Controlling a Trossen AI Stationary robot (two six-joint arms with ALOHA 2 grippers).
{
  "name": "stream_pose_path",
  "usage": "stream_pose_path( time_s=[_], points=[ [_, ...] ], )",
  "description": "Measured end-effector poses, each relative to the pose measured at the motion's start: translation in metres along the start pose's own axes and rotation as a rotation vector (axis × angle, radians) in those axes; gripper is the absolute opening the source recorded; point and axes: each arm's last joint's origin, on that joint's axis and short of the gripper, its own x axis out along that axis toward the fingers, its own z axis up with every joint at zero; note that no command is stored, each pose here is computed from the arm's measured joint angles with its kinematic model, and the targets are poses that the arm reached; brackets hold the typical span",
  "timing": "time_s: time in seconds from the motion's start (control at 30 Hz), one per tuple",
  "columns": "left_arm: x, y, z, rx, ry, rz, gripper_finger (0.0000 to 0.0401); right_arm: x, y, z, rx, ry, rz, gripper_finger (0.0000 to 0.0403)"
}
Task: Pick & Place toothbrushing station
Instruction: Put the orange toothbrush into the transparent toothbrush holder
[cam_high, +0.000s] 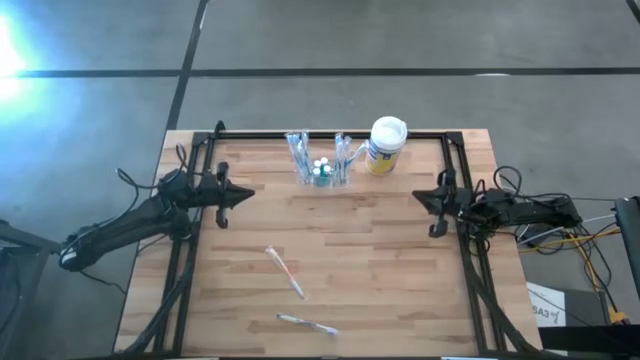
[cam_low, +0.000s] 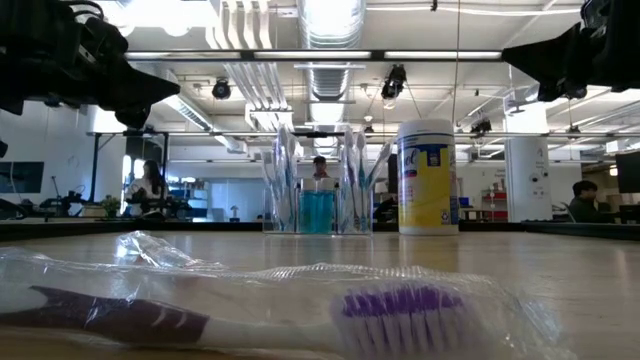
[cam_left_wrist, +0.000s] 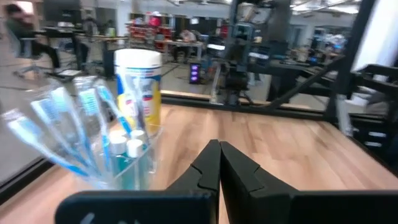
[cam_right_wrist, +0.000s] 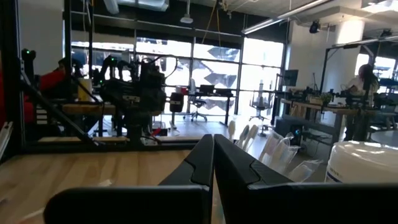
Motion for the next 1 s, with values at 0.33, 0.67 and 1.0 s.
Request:
stream_pose_path(
  time_s=[0.33,0.67,1.0],
  points=[
    [0.000,0.002,0.002,0.002,-0.023,0.079,0.0007,0.001,0.001,-0.001,-0.110,0.008,0.001,0.0008],
    [0.000,0.002,0.003,-0.077,-0.027,0.068,0.0007,0.002,0.000,0.003,-0.114,-0.028,-0.006,0.0009],
    [-0.008,-0.005,0.030,-0.033,-0.122,0.008,0.0007,0.010,-0.005,0.010,-0.043,-0.032,-0.270,0.0009]
  ],
)
